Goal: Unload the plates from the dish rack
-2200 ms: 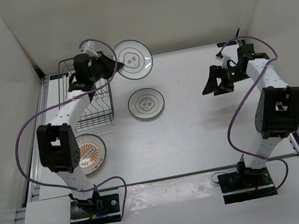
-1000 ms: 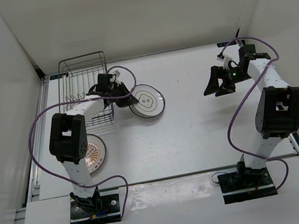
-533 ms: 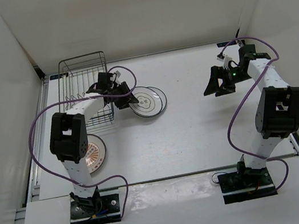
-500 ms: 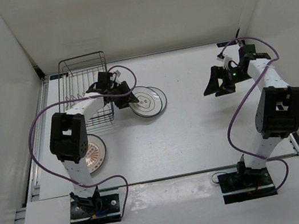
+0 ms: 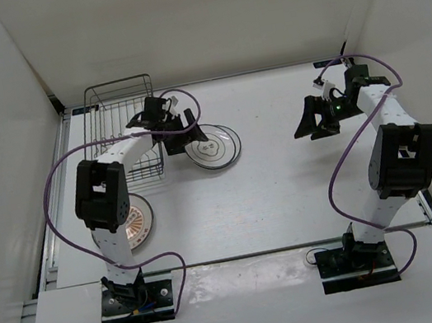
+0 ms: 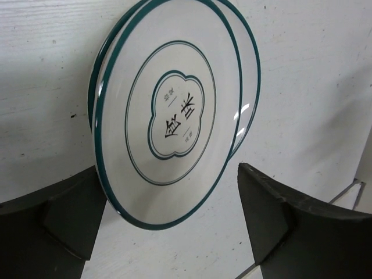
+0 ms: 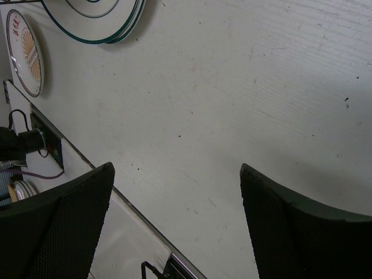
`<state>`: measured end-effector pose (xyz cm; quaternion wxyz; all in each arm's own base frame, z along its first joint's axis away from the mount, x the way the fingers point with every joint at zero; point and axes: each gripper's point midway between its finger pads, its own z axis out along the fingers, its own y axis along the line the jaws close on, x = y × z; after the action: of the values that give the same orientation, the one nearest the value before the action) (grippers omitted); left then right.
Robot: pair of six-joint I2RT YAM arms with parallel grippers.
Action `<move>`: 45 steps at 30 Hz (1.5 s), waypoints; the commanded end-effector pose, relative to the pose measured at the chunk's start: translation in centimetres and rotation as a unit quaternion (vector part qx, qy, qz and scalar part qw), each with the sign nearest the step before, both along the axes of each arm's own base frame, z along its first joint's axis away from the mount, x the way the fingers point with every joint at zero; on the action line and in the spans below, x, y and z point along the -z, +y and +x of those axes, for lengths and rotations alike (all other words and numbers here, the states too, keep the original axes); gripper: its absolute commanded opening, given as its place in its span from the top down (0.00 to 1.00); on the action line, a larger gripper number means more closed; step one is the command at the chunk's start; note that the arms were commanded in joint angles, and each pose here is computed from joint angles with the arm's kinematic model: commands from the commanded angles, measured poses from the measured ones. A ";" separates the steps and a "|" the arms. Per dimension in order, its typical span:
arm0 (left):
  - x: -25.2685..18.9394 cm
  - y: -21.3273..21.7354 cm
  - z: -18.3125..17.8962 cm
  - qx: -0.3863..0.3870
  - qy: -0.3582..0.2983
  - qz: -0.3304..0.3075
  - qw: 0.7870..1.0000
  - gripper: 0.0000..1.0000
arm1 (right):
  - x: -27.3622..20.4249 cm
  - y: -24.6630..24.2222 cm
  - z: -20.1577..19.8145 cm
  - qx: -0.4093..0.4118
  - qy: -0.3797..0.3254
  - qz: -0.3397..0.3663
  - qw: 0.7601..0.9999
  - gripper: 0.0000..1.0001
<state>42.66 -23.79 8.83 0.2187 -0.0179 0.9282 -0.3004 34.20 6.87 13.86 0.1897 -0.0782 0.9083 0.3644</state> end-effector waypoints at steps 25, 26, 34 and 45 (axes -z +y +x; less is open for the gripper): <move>-0.2 2.0 -0.7 0.005 0.012 0.173 0.985 0.00 | 0.2 -0.5 -0.4 -0.008 -0.002 -0.006 1.000 0.10; -0.1 2.2 -0.8 0.003 0.014 0.175 0.984 0.00 | 0.2 -0.5 -0.5 -0.010 -0.002 -0.005 1.000 0.10; 0.6 2.1 -0.7 0.002 0.022 0.175 0.984 0.00 | 0.0 -0.5 -0.4 -0.012 -0.007 -0.006 1.000 0.10; -9.2 0.0 2.2 0.057 -0.158 0.122 0.978 0.00 | -0.4 -1.9 0.5 -0.003 -0.012 -0.062 0.998 0.10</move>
<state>42.90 -22.16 8.93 0.2243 0.0540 0.9622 -0.1450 34.16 5.63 13.08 0.1867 -0.0851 0.9219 0.3286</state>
